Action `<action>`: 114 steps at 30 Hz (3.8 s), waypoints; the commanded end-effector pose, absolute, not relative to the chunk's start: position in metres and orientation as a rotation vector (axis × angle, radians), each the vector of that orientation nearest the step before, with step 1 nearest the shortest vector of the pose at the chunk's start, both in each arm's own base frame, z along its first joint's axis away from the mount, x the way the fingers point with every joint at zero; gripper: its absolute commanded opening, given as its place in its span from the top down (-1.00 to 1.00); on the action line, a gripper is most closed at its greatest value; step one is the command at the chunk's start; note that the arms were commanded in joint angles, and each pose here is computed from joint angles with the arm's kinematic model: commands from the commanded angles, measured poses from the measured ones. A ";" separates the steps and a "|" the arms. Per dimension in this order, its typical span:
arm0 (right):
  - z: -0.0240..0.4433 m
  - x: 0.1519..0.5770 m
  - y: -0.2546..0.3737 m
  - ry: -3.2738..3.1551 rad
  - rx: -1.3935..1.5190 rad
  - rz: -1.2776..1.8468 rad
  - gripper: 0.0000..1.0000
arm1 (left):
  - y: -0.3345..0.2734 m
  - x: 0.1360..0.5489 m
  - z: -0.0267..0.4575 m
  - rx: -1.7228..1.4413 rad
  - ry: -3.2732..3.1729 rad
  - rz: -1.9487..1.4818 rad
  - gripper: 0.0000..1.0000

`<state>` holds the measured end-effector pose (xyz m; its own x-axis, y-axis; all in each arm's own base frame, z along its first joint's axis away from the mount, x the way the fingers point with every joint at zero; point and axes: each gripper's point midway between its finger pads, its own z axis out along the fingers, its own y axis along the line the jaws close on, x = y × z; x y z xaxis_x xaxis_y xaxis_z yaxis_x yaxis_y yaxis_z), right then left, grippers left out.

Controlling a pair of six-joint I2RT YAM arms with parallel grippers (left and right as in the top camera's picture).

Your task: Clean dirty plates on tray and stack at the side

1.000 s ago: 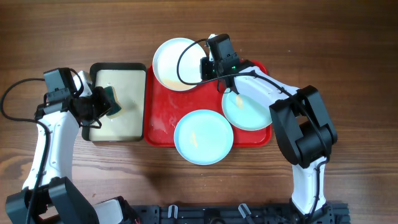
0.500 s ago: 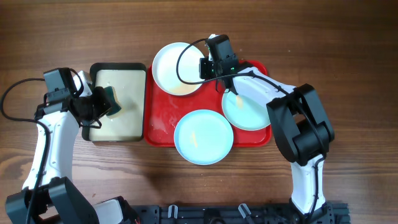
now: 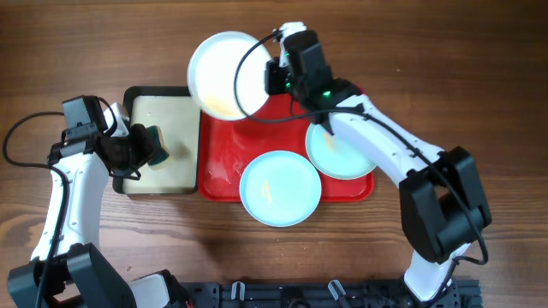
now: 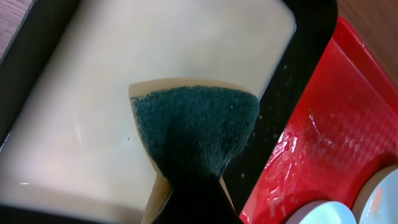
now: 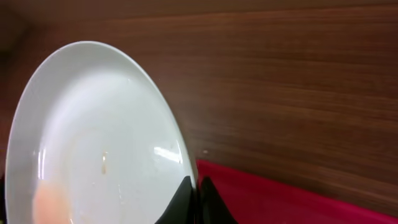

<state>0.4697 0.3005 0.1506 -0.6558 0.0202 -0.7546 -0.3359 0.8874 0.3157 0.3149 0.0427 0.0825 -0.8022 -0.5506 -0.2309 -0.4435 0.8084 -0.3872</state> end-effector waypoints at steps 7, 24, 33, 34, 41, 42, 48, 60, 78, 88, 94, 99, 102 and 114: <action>0.141 0.449 0.362 2.112 -0.230 0.417 0.91 | 0.041 0.301 0.076 -0.715 2.716 -0.437 0.92; 0.154 0.462 0.405 1.795 -0.528 0.284 0.91 | 0.038 0.292 0.067 -0.733 2.747 -0.438 0.92; 0.191 0.455 0.425 1.558 -0.710 0.156 0.91 | 0.038 0.292 0.067 -0.732 2.747 -0.438 0.92; 0.194 0.452 0.428 1.532 -0.734 0.139 0.91 | 0.038 0.292 0.067 -0.732 2.747 -0.438 0.92; 0.232 0.433 0.451 1.238 -0.925 -0.082 0.92 | 0.038 0.292 0.067 -0.732 2.746 -0.437 0.92; 0.241 0.428 0.455 1.179 -0.942 -0.122 0.91 | 0.038 0.292 0.067 -0.732 2.746 -0.438 0.92; 0.278 0.417 0.458 0.984 -0.944 -0.260 0.91 | 0.038 0.292 0.067 -0.732 2.746 -0.437 0.92; 0.281 0.416 0.459 0.919 -0.996 -0.351 0.91 | 0.042 0.303 0.071 -0.715 2.702 -0.429 0.92; 0.280 0.409 0.467 0.859 -1.054 -0.353 0.91 | 0.043 0.306 0.072 -0.711 2.688 -0.427 0.92; 0.283 0.412 0.462 0.945 -0.957 -0.266 0.91 | 0.043 0.306 0.072 -0.707 2.689 -0.426 0.92; 0.280 0.423 0.446 1.044 -0.868 -0.295 0.91 | 0.043 0.306 0.072 -0.707 2.689 -0.426 0.92; 0.248 0.442 0.427 1.327 -0.660 -0.080 0.91 | 0.043 0.306 0.071 -0.707 2.690 -0.427 0.92; 0.214 0.455 0.414 1.517 -0.558 0.031 0.91 | 0.043 0.306 0.072 -0.707 2.689 -0.427 0.92; 0.221 0.473 0.347 1.941 -0.293 0.751 0.91 | 0.034 0.310 0.073 -0.662 2.691 -0.437 0.92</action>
<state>0.4769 0.3657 0.1624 -0.3550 -0.1115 -0.9282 -0.4824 0.8723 0.0797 0.3083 0.0380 0.0705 -0.8274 -0.5123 -0.2302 -0.4147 0.8336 -0.3649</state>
